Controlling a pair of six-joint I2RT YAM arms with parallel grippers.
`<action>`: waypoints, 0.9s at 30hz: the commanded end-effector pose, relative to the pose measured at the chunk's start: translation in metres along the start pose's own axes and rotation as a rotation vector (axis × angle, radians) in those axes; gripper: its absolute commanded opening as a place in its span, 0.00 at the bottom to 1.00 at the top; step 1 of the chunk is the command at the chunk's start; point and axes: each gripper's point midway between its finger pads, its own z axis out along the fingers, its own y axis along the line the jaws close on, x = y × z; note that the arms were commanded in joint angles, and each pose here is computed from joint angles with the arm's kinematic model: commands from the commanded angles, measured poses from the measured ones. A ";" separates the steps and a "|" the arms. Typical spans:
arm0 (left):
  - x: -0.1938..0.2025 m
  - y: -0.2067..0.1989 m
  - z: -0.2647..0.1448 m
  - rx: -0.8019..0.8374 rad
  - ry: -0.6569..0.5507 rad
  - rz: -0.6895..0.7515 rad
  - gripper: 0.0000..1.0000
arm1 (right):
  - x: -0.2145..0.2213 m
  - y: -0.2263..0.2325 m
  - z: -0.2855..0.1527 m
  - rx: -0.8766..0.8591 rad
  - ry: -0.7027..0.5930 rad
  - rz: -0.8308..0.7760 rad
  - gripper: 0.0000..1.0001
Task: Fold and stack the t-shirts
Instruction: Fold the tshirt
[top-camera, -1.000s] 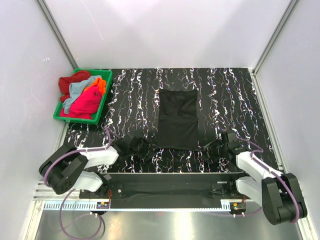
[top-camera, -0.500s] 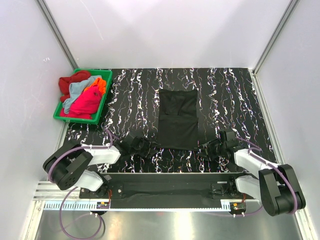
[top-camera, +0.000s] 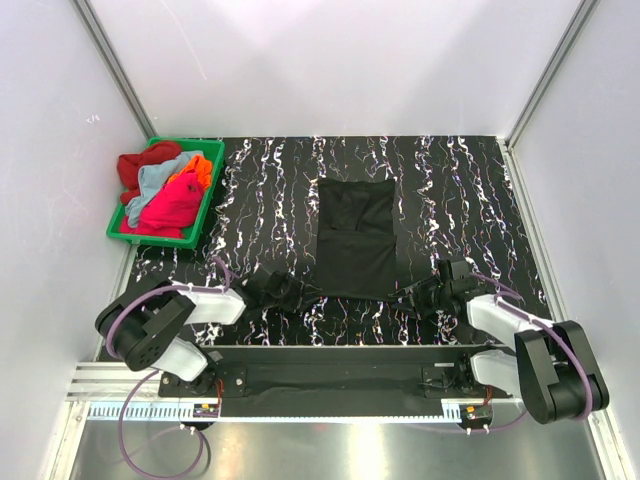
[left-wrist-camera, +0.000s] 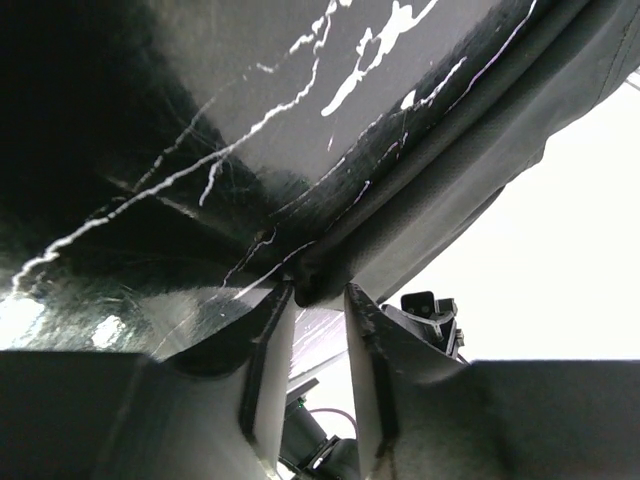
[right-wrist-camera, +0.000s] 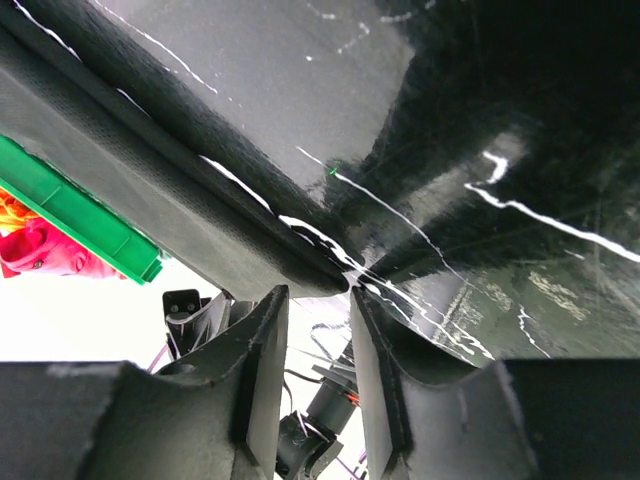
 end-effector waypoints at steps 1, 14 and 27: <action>-0.018 0.017 0.005 -0.066 -0.076 0.006 0.31 | -0.017 -0.027 0.007 0.111 -0.095 0.001 0.38; -0.020 0.023 0.006 -0.117 -0.050 0.055 0.00 | -0.015 -0.020 0.012 0.113 -0.054 -0.121 0.00; 0.000 0.028 -0.046 -0.095 -0.025 0.170 0.00 | 0.024 -0.025 -0.033 0.055 0.050 -0.364 0.00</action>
